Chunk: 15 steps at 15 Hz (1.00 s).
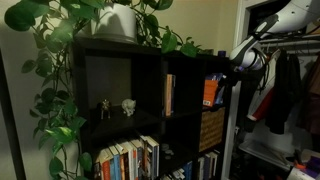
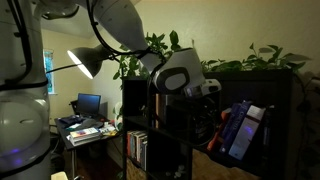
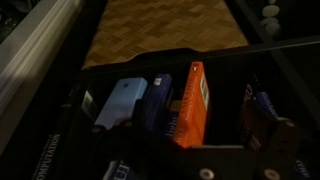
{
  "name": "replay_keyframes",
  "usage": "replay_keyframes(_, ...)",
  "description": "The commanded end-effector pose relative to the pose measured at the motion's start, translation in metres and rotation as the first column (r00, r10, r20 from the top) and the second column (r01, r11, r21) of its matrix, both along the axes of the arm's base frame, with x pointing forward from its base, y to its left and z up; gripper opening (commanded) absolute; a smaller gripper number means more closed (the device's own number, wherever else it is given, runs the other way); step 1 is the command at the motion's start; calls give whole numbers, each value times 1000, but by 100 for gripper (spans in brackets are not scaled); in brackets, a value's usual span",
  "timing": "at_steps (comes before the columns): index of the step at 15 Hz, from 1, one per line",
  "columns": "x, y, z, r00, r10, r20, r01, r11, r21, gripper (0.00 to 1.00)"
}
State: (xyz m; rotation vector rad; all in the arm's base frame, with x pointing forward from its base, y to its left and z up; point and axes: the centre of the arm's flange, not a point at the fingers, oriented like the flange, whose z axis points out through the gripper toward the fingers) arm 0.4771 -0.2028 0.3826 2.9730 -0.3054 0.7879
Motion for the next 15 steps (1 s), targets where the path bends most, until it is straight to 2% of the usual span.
replay_keyframes(1, 0, 0, 0, 1000, 0, 0, 0, 1000, 0, 100)
replay_keyframes(10, 12, -3, -8, 993, -37, 109, 32, 998, 54, 100)
replay_keyframes(15, 25, -11, -14, 989, -43, 139, 35, 997, 63, 100)
